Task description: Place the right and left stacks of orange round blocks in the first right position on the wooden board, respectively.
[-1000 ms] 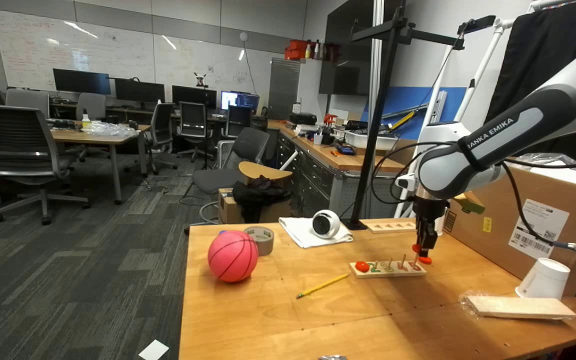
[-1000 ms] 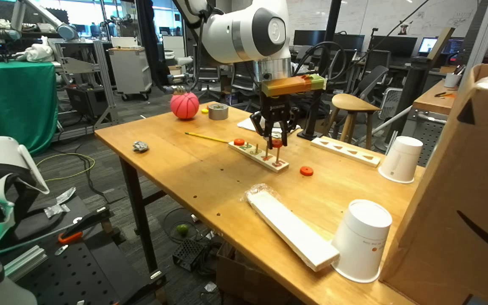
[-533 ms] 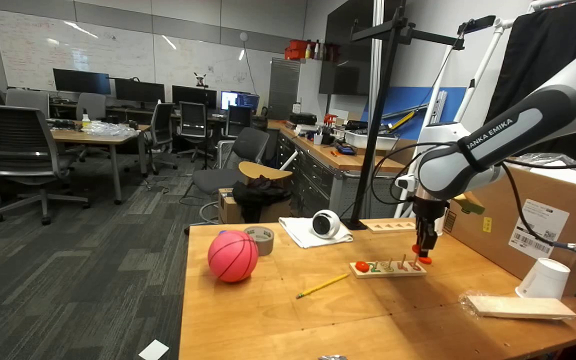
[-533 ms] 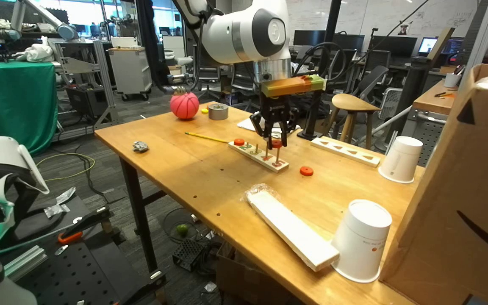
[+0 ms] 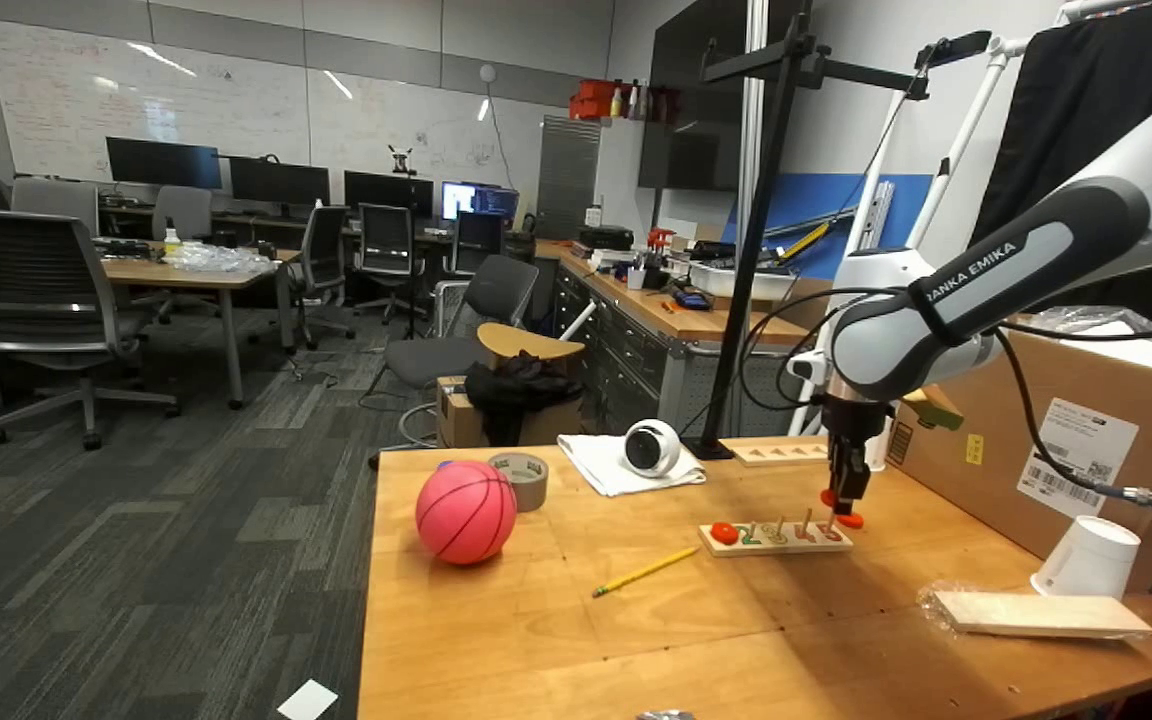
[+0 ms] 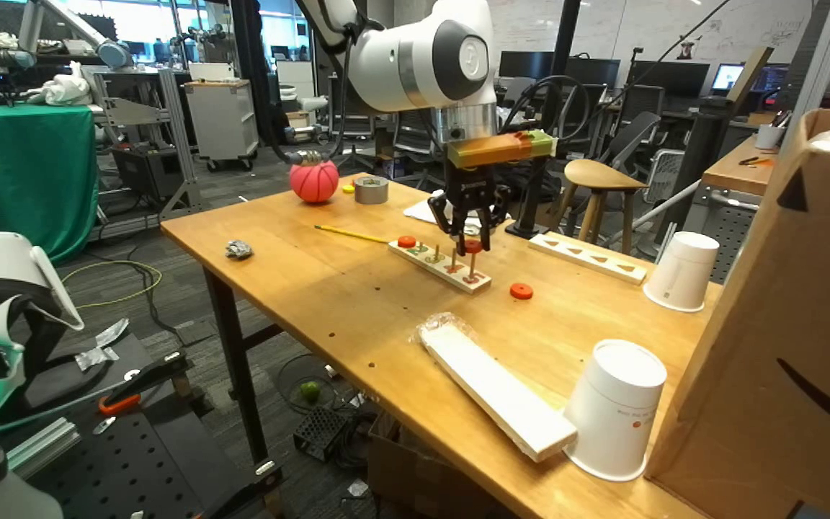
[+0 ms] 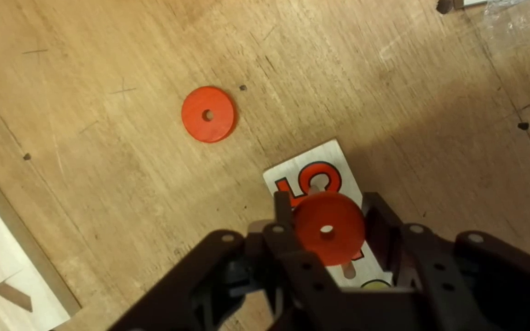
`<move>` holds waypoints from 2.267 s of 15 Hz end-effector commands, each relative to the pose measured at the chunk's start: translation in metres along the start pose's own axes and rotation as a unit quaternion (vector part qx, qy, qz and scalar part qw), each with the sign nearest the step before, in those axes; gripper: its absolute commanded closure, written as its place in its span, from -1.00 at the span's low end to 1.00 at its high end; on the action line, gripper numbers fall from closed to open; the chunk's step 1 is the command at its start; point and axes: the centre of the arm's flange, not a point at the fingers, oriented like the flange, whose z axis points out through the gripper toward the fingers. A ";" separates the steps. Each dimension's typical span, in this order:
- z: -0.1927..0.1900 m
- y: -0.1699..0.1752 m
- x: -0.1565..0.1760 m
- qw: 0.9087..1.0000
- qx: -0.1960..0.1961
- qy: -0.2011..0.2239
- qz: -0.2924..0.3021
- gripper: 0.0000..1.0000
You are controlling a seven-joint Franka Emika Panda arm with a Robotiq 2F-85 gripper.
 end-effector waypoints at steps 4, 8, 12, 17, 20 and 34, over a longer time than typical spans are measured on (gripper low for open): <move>0.000 0.021 0.001 1.000 -0.009 -0.007 0.004 0.66; 0.000 0.023 -0.007 1.000 -0.005 -0.007 0.011 0.66; -0.008 0.012 -0.010 1.000 0.004 0.003 0.012 0.66; -0.008 0.003 -0.006 1.000 0.005 0.002 0.010 0.66; -0.007 0.001 -0.007 1.000 0.006 0.000 0.010 0.66; 0.006 -0.004 -0.014 1.000 0.021 -0.003 0.012 0.66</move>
